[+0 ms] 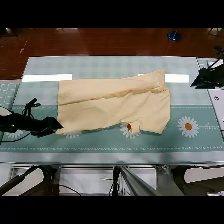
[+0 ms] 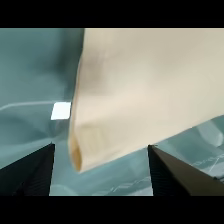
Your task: Fold the shirts.
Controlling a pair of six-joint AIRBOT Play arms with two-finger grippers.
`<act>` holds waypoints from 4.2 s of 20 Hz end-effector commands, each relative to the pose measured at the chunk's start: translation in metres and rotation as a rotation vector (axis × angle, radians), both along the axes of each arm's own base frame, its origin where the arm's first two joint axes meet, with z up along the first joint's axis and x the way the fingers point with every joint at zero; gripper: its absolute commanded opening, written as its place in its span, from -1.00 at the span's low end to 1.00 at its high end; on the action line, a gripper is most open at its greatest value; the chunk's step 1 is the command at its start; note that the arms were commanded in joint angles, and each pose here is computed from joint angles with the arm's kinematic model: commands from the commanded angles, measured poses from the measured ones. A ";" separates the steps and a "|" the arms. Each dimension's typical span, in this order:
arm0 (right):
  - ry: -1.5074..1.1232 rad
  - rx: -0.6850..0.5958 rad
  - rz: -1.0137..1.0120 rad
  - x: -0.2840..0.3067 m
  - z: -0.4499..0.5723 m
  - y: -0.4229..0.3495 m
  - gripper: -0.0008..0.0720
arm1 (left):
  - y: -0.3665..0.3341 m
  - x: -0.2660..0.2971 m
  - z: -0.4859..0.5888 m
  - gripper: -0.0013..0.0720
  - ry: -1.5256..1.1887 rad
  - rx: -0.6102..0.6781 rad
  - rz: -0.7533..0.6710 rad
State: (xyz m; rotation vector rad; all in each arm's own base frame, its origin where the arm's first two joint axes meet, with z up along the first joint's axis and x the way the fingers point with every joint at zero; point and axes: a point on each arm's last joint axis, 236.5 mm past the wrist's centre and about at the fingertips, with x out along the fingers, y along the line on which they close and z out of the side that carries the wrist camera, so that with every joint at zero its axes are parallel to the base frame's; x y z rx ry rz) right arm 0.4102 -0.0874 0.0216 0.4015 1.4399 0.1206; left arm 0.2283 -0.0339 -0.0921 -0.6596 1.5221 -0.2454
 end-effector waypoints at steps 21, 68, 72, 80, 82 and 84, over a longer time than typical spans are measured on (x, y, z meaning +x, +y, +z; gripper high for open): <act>0.163 0.103 -0.016 -0.066 -0.003 0.008 0.33 | -0.029 0.000 -0.027 -0.90 0.077 -0.113 0.007; -0.697 0.003 -0.114 0.081 0.061 0.134 -0.91 | 0.004 0.192 0.144 -0.90 -0.657 -0.081 0.273; -0.661 0.014 -0.132 0.113 0.041 0.133 -0.91 | 0.002 0.202 0.100 -0.90 -0.541 -0.110 0.281; -0.581 -0.002 -0.152 0.128 -0.020 0.128 -0.91 | 0.009 0.228 0.057 -0.90 -0.450 -0.125 0.294; -0.565 -0.003 -0.150 0.130 -0.033 0.131 -0.91 | 0.010 0.233 0.051 -0.90 -0.443 -0.126 0.295; -0.563 -0.006 -0.138 0.133 -0.042 0.140 -0.91 | 0.011 0.236 0.046 -0.89 -0.435 -0.127 0.296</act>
